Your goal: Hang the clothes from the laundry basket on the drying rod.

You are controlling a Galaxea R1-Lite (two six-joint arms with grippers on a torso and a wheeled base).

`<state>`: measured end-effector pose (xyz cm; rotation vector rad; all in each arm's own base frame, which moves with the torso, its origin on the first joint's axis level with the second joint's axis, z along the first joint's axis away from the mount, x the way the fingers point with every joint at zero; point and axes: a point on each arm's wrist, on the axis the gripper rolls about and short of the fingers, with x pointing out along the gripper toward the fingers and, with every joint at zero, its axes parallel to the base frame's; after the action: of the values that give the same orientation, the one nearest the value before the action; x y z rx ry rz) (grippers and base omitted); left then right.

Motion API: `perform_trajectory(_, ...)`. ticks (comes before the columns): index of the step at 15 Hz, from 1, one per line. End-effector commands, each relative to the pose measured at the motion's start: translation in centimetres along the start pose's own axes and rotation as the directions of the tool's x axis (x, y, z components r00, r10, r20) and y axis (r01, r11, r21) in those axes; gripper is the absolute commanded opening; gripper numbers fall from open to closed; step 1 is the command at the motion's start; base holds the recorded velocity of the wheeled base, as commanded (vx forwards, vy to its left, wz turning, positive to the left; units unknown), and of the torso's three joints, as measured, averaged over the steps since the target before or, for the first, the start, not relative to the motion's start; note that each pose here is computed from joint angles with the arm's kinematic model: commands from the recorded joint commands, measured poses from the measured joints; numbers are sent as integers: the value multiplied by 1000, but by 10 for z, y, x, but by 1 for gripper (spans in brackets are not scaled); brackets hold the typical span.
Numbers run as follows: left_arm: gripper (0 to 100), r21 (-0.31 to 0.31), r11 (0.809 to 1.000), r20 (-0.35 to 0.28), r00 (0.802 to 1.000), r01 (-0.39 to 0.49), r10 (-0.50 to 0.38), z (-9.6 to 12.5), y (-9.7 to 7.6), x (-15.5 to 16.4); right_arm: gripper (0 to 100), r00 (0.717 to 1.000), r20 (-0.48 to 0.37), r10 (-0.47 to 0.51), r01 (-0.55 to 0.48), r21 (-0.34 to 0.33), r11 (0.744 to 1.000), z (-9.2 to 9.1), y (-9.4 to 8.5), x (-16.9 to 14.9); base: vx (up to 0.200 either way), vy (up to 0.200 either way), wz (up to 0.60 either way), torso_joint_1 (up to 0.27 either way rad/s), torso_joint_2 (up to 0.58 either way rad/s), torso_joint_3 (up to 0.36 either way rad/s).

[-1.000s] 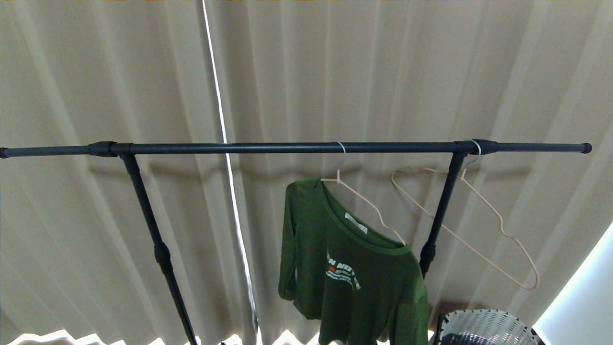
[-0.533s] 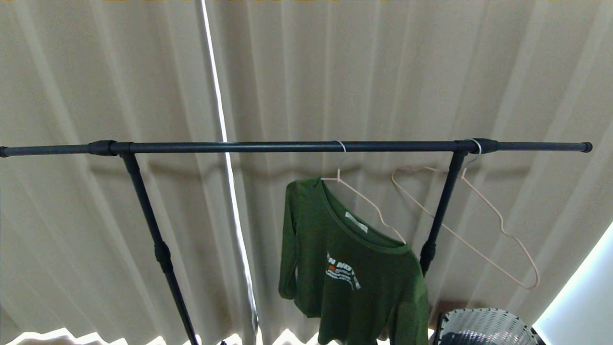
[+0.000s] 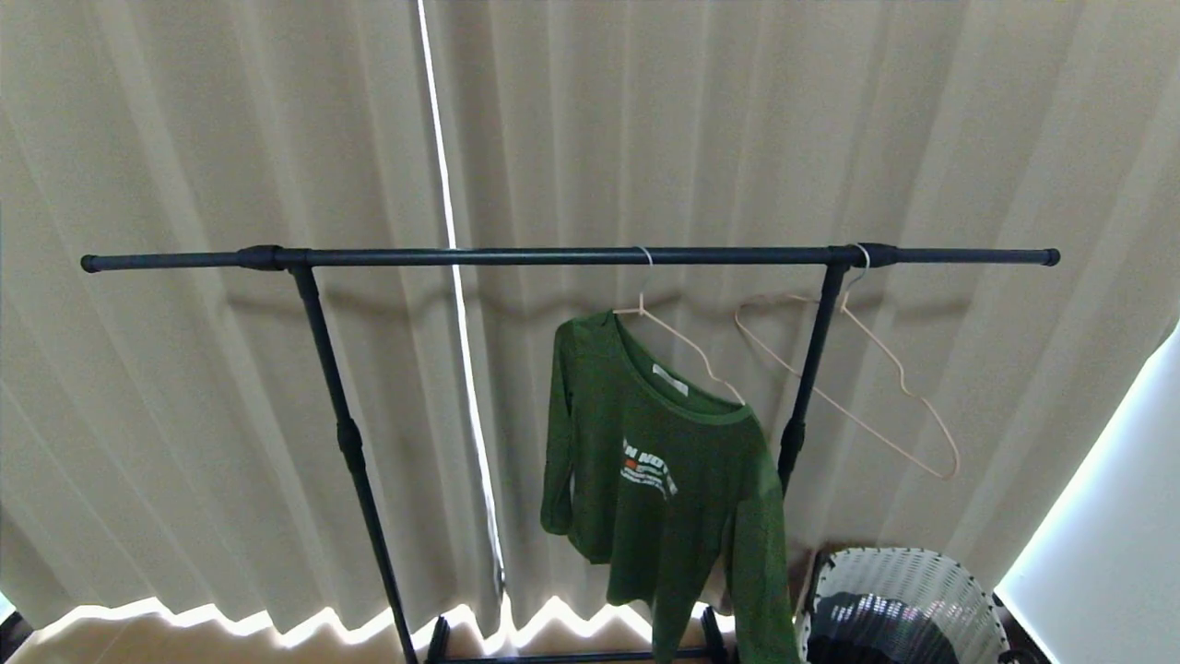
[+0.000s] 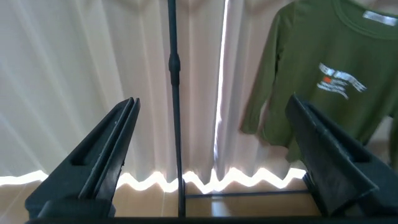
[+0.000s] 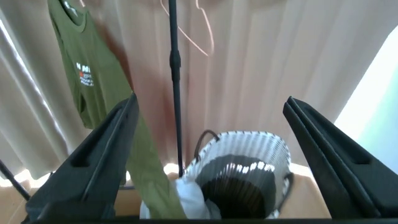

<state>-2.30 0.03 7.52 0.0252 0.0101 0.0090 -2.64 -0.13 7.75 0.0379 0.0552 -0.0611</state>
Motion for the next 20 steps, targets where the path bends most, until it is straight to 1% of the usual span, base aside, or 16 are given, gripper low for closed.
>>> perform_trajectory(1, 100, -1, 1000, 2, 1000, 0, 0, 0, 0, 0, 100, 1000, 1, -1, 1, 2, 1000, 0, 0, 0, -200, 0, 0, 2, 2, 2)
perform_trajectory(5, 100, -2, 1000, 2, 1000, 0, 0, 0, 0, 0, 100, 1000, 1, -1, 1, 2, 1000, 0, 0, 0, -200, 0, 0, 0, 0, 2)
perform_trajectory(11, 100, -16, 1000, 1, 1000, 0, 0, 0, 0, 0, 100, 1000, 1, 0, 0, -1, 1000, 0, 0, 0, 0, 0, 0, 0, 0, 0)
perform_trajectory(20, 100, -16, 1000, 1, 1000, 0, 0, 0, 0, 0, 100, 1000, 1, 0, 0, -4, 1000, 0, 0, 0, 0, 0, 0, -7, 17, 9)
